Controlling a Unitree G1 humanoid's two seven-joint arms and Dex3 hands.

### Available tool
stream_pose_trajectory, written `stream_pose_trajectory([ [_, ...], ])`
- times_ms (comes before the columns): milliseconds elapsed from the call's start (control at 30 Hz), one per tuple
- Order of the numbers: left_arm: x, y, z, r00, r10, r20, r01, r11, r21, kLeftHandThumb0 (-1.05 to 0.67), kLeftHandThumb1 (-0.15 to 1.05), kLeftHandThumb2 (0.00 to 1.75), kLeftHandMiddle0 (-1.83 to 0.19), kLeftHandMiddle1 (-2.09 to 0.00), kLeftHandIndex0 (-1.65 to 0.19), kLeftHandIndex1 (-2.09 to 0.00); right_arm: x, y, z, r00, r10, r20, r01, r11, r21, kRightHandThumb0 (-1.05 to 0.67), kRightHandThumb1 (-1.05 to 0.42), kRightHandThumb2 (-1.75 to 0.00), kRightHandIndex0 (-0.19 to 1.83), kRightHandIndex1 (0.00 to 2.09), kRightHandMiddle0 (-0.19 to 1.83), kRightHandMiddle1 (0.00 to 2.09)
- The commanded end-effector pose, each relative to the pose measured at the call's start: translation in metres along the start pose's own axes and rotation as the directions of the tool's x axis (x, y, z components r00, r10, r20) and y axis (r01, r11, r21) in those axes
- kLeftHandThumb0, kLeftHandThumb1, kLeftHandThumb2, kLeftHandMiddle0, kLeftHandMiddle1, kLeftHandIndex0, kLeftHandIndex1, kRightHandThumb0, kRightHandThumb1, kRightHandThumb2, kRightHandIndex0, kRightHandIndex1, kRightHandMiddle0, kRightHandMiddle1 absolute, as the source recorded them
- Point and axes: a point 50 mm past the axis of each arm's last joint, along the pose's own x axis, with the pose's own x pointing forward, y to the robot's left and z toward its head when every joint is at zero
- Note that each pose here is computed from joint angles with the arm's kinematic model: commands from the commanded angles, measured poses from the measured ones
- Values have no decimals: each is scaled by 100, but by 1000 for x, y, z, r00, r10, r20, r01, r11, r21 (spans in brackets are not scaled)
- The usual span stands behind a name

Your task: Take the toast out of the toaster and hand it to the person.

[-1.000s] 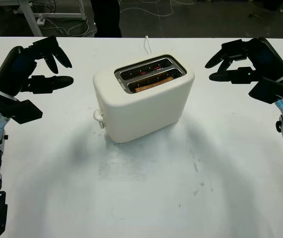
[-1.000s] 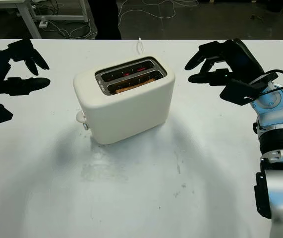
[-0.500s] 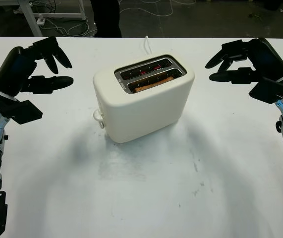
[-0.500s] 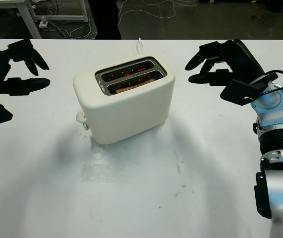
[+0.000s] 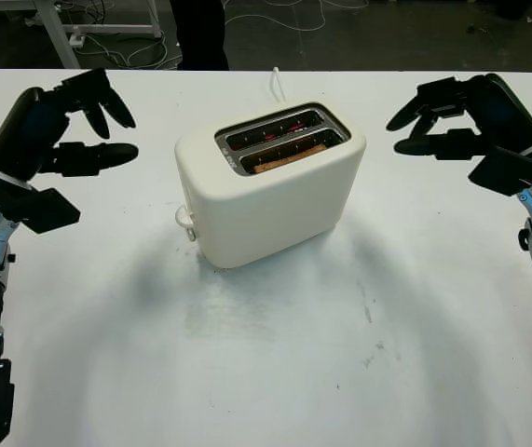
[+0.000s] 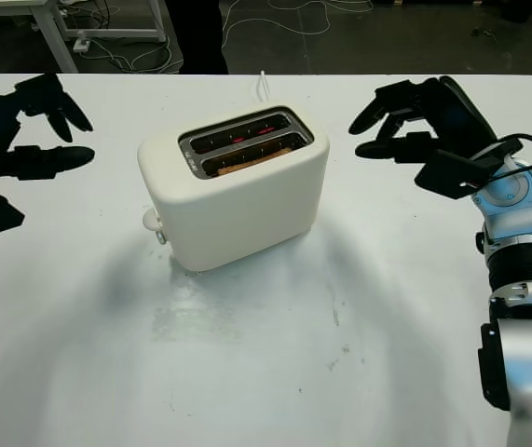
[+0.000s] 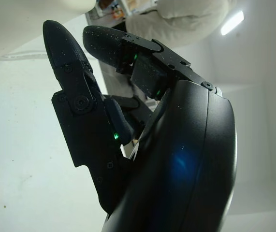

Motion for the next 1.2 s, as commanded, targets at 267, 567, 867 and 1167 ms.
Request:
stream_pose_trajectory([
  [267,-1,-1,0,1000,16,0,-16,1000,-16,-77,92,22,-59,-166,-44,-152,2,-3,4,1000,-12,28,12,1000,-6,-73,-78,0,97,100,98,64],
  [567,-1,0,0,1000,17,0,-17,1000,-13,-77,92,22,-59,-165,-44,-151,1,-3,3,1000,-15,27,15,1000,-1,-73,-79,0,97,99,98,63],
  [867,-1,0,0,1000,16,-1,-16,1000,-10,-77,92,22,-59,-166,-44,-152,2,-2,3,1000,-15,27,15,1000,1,-73,-78,0,98,98,99,62],
  [1167,-1,-1,0,1000,16,0,-16,1000,-13,-77,92,22,-58,-166,-44,-152,2,-3,5,1000,-13,28,13,1000,-13,-73,-78,0,97,99,99,63],
])
